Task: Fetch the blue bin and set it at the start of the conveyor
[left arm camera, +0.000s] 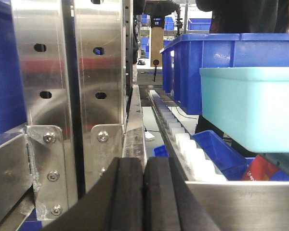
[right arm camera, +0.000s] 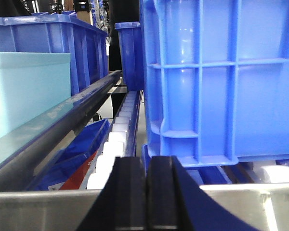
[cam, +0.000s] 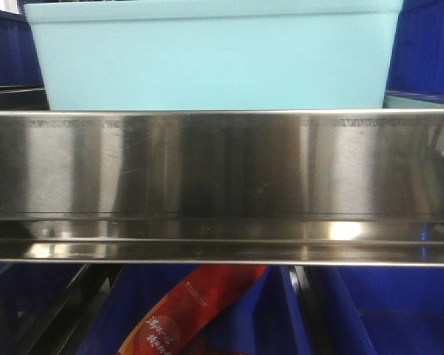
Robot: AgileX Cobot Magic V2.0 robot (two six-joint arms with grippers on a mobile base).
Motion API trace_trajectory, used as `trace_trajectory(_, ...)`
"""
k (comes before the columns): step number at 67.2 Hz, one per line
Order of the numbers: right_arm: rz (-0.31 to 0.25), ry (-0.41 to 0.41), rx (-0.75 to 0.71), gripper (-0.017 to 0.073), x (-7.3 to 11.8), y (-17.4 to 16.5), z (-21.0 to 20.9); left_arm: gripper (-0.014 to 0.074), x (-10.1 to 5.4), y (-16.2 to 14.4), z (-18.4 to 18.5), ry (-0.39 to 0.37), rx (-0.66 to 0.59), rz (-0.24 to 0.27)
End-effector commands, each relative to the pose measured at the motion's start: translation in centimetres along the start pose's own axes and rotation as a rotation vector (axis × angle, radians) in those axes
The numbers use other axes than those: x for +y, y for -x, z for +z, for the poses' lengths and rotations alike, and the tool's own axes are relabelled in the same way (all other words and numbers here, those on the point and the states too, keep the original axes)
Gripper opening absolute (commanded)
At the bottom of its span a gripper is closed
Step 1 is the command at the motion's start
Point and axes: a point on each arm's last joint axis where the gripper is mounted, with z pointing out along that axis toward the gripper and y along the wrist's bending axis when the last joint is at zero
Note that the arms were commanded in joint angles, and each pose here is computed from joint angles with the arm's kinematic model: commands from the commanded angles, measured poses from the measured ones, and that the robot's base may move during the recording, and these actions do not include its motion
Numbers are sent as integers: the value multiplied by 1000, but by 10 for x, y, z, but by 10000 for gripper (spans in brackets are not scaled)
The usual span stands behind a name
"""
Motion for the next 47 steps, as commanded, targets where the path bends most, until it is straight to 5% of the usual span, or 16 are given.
trace_trajectory(1,-9,3,-26,-162,0,2,0,-111,0,3,0,-7,-24,-2)
trace_trajectory(47,-9,2,-81,-162,0,7,-1,-111,-1,8,-1,-11,-80,-2)
